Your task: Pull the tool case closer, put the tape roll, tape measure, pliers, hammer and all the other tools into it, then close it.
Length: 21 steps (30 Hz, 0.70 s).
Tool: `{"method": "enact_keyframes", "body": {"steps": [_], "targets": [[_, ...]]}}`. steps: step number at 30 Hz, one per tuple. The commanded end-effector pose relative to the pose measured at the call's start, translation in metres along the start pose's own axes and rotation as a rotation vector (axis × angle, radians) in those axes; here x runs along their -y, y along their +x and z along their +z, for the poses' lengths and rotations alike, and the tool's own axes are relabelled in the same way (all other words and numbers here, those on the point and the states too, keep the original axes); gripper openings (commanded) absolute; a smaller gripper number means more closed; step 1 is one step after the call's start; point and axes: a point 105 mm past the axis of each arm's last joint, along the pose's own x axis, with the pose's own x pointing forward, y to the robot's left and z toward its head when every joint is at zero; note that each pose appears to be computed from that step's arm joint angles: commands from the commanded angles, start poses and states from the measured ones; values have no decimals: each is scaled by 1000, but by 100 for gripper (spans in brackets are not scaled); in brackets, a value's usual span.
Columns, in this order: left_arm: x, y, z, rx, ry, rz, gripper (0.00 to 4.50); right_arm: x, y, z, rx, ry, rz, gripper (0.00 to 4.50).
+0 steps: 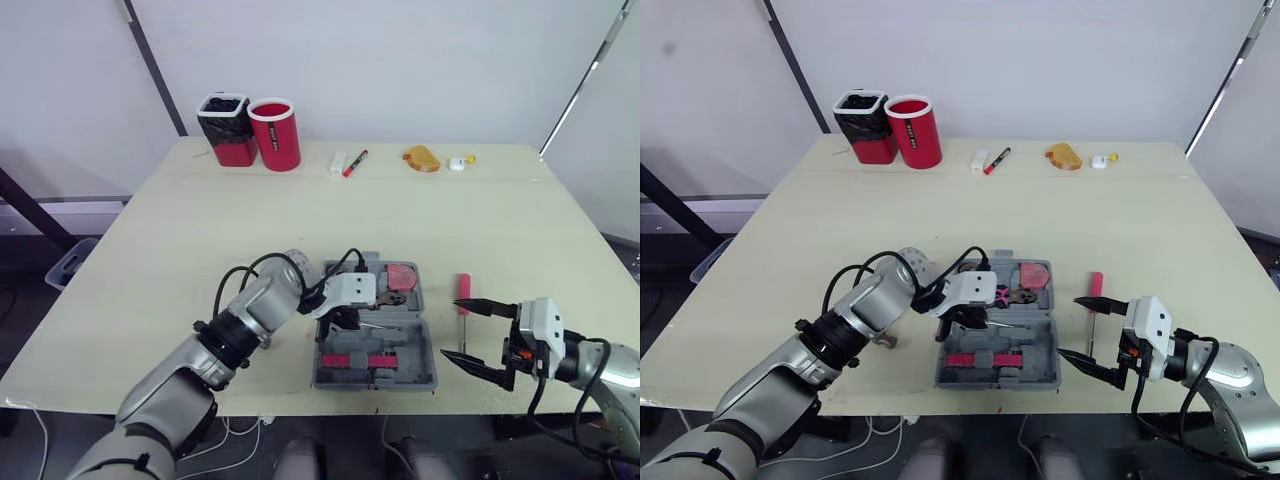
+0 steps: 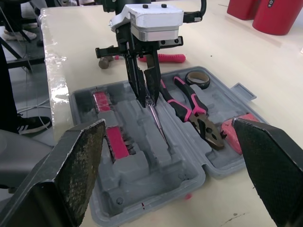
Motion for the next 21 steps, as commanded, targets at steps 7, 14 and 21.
{"method": "enact_keyframes", "body": {"steps": [7, 14, 21], "targets": [[9, 6, 12, 34, 11, -54, 9, 0, -7, 5, -3, -46, -24, 450], [5, 6, 8, 33, 4, -31, 9, -1, -6, 5, 1, -51, -28, 450], [6, 5, 6, 33, 11, -31, 142, 0, -3, 6, 7, -56, -33, 450]]}}
